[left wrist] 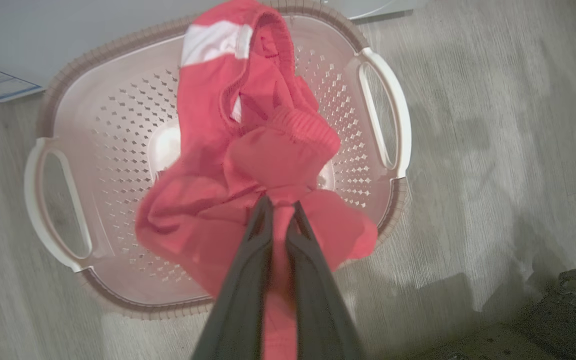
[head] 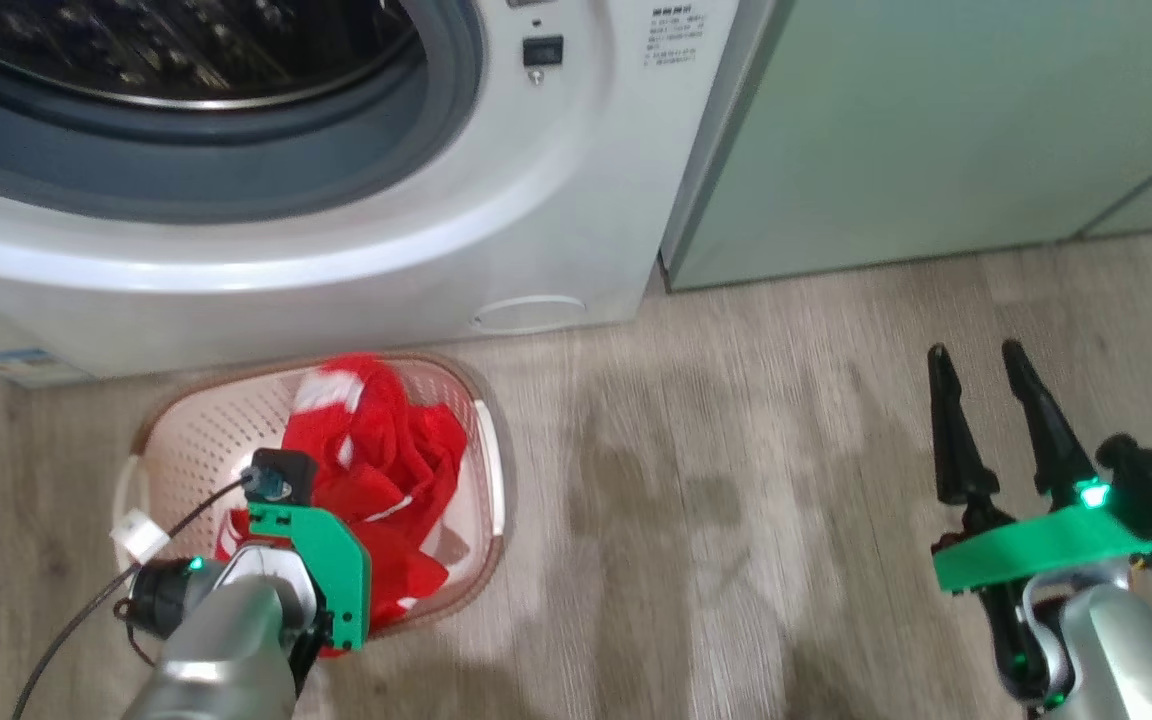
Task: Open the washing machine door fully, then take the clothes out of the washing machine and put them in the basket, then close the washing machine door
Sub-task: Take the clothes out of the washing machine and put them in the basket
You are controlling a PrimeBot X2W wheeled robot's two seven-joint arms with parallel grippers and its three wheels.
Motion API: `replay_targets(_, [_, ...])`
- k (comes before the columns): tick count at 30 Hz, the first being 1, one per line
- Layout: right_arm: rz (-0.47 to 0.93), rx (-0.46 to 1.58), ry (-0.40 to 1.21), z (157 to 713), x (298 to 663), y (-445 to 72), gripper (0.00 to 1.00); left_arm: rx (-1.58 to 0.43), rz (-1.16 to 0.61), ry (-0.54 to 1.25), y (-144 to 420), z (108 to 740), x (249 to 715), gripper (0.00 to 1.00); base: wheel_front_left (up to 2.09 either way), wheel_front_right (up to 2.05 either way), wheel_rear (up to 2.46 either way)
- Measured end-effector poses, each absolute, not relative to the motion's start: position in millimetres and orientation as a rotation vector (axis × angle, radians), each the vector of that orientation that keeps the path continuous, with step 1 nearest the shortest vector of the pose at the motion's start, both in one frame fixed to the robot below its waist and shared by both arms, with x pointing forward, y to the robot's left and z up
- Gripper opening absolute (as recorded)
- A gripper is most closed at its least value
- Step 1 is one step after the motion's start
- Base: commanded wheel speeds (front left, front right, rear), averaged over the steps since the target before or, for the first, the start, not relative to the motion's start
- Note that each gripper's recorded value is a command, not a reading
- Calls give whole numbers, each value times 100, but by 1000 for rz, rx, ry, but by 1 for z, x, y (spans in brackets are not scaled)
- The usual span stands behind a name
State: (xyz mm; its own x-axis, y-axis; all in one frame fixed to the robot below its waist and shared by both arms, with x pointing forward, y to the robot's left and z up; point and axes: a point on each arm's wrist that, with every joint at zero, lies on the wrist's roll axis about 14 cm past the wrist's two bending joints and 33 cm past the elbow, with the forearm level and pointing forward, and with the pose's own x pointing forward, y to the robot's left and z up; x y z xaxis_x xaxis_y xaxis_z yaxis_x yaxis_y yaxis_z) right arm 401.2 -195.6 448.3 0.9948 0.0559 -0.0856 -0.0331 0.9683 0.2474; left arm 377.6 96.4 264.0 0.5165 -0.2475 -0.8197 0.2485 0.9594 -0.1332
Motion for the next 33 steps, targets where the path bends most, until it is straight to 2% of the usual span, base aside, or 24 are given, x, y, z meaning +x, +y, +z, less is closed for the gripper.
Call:
replay_targets(9, [-2,226,125,430,420,-214,100,-131,-247,1092,88,231,386,0,0,0,0])
replay_targets(18, [-28,201,152,415,432,-227,100,-186,-128,1047,90,211,416,0,0,0,0])
replay_targets(19, [-32,199,152,416,432,-228,100,-184,-122,1040,90,211,417,3,0,0,0])
replay_targets(21, [-34,196,147,418,431,-229,100,-185,-110,1020,91,214,420,45,0,0,0])
replay_targets(22, [-33,197,141,420,431,-229,100,-185,-105,1007,92,216,421,82,0,0,0])
replay_targets(23, [-32,197,134,423,431,-229,100,-181,-101,991,93,219,423,100,0,0,0])
replay_targets(33, [6,216,75,451,417,-216,100,-180,-82,795,113,266,423,100,0,0,0])
